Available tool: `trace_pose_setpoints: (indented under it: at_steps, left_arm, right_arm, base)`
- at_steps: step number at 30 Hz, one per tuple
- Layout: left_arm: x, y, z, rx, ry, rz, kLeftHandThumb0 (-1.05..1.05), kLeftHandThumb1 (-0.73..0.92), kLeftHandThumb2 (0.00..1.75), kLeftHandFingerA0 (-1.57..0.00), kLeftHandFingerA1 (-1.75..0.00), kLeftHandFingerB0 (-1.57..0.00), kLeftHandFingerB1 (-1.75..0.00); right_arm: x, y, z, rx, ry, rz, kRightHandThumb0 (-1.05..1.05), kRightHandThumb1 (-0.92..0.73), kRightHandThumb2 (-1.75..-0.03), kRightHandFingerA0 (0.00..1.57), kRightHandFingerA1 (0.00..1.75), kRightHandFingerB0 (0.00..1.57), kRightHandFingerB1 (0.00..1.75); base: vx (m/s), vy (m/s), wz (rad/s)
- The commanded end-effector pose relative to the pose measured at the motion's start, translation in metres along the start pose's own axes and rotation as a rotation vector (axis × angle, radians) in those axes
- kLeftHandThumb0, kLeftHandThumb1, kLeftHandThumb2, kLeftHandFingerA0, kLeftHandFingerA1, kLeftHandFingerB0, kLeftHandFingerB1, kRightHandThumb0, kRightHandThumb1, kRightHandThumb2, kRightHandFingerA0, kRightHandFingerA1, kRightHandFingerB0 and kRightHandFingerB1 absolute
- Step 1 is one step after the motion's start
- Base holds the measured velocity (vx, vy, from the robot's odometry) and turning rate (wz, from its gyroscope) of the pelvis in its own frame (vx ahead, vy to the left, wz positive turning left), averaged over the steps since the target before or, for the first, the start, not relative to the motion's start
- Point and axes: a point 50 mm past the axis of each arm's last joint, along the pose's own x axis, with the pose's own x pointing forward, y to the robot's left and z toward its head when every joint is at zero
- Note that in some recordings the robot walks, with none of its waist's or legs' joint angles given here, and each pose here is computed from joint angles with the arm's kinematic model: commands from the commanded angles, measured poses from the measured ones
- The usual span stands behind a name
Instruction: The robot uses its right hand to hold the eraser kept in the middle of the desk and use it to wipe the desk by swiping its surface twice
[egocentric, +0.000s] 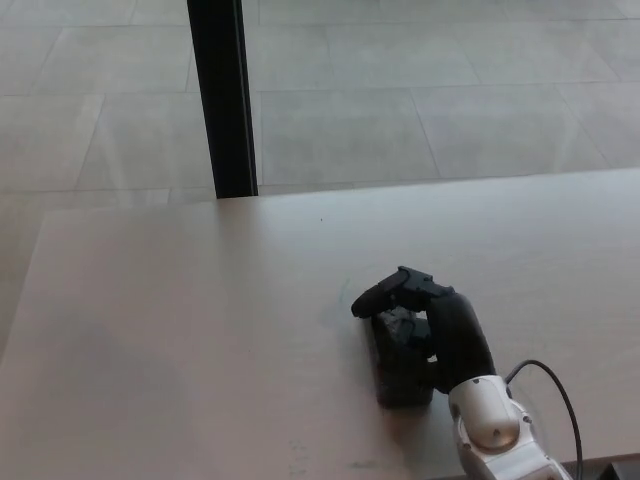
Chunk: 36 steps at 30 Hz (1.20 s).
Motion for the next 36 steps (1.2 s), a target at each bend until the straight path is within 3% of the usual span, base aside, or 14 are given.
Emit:
trace_pose_setpoints:
  at_steps: [1,5,14,17,22,23,27,28,29,30,33,34,35,36]
  left_arm:
    - [0.002,0.002,0.007,0.026,-0.016,0.018,-0.7,0.92,0.8,-0.5,-0.98,-0.38,-0.73]
    - [0.002,0.001,0.01,0.018,-0.028,0.019,-0.7,0.92,0.81,-0.48,-1.03,-0.37,-0.75]
    - [0.002,-0.001,0.009,0.005,-0.021,0.021,-0.71,0.92,0.8,-0.48,-1.08,-0.36,-0.77]
    - [0.002,0.0,0.008,-0.018,-0.016,0.02,-0.71,0.92,0.79,-0.46,-1.03,-0.36,-0.74]
    - [0.002,0.0,0.01,0.056,-0.035,0.028,-0.72,0.92,0.8,-0.48,-1.03,-0.37,-0.76]
    - [0.003,0.001,0.01,0.032,-0.027,0.034,-0.7,0.92,0.79,-0.49,-1.05,-0.39,-0.79]
    - [0.002,0.001,0.009,-0.01,-0.023,0.022,-0.73,0.92,0.79,-0.45,-1.05,-0.36,-0.79]
    - [0.003,0.002,0.009,-0.012,-0.017,0.021,-0.72,0.92,0.79,-0.44,-1.03,-0.34,-0.75]
    - [0.003,0.004,0.008,-0.01,-0.016,0.026,-0.77,0.76,1.02,-0.51,-0.91,-0.38,-0.73]
    - [0.002,0.005,0.007,-0.01,-0.017,0.027,-0.74,0.92,0.78,-0.46,-1.08,-0.36,-0.78]
    - [0.002,0.008,0.005,-0.024,-0.01,0.022,-0.74,0.92,0.78,-0.44,-1.08,-0.36,-0.78]
    - [0.002,0.007,0.004,-0.021,-0.008,0.027,-0.78,0.76,1.02,-0.5,-0.93,-0.38,-0.74]
    - [0.002,0.008,0.004,-0.021,-0.006,0.031,-0.78,0.76,1.01,-0.52,-0.94,-0.39,-0.74]
    - [0.002,0.008,0.004,-0.011,-0.011,0.031,-0.74,0.92,0.8,-0.46,-1.1,-0.37,-0.78]
  right_arm:
    - [-0.025,0.027,-0.036,-0.044,0.201,0.176,-0.31,-0.55,-1.07,1.0,1.75,0.8,1.52]
    - [-0.028,0.027,-0.033,-0.036,0.193,0.207,-0.32,-0.51,-1.16,1.01,1.75,0.8,1.51]
    - [-0.031,0.017,-0.031,-0.13,0.157,0.242,-0.29,-0.55,-1.05,0.95,1.75,0.75,1.61]
    - [-0.023,-0.004,-0.031,-0.167,0.144,0.19,-0.29,-0.55,-1.06,0.91,1.75,0.78,1.56]
    - [-0.005,-0.067,-0.03,-0.288,0.157,0.023,-0.33,-0.62,-0.85,0.88,1.72,0.76,1.47]
    - [-0.004,-0.08,-0.03,-0.305,0.158,-0.007,-0.27,-0.63,-0.9,0.88,1.72,0.76,1.42]
    - [-0.002,-0.127,-0.028,-0.377,0.17,-0.153,-0.3,-0.62,-0.84,0.9,1.75,0.72,1.5]
    - [-0.005,-0.155,-0.028,-0.354,0.191,-0.245,-0.28,-0.69,-0.71,0.92,1.73,0.77,1.22]
    - [-0.008,-0.164,-0.029,-0.343,0.205,-0.272,-0.28,-0.68,-0.77,0.94,1.75,0.68,1.47]
    - [-0.01,-0.172,-0.03,-0.336,0.217,-0.301,-0.27,-0.67,-0.77,0.92,1.75,0.66,1.54]
    - [-0.015,-0.185,-0.031,-0.319,0.238,-0.356,-0.29,-0.66,-0.78,0.93,1.75,0.71,1.43]
    - [-0.017,-0.19,-0.032,-0.315,0.248,-0.367,-0.23,-0.62,-0.88,1.14,1.73,0.73,1.32]
    - [-0.019,-0.195,-0.033,-0.294,0.255,-0.379,-0.27,-0.61,-0.89,0.93,1.75,0.71,1.53]
    - [-0.021,-0.199,-0.035,-0.284,0.26,-0.386,-0.25,-0.61,-0.91,0.94,1.75,0.7,1.53]
  base:
    - [0.0,0.0,0.0]
    - [0.0,0.0,0.0]
    - [0.0,0.0,0.0]
    - [0.0,0.0,0.0]
    - [0.0,0.0,0.01]
    - [0.0,0.0,0.0]
    - [0.0,0.0,0.0]
    - [0.0,0.0,0.0]
    - [0.0,0.0,0.0]
    - [0.0,0.0,0.0]
    - [0.0,0.0,0.0]
    - [0.0,0.0,0.0]
    - [0.0,0.0,0.0]
    - [0.0,0.0,0.0]
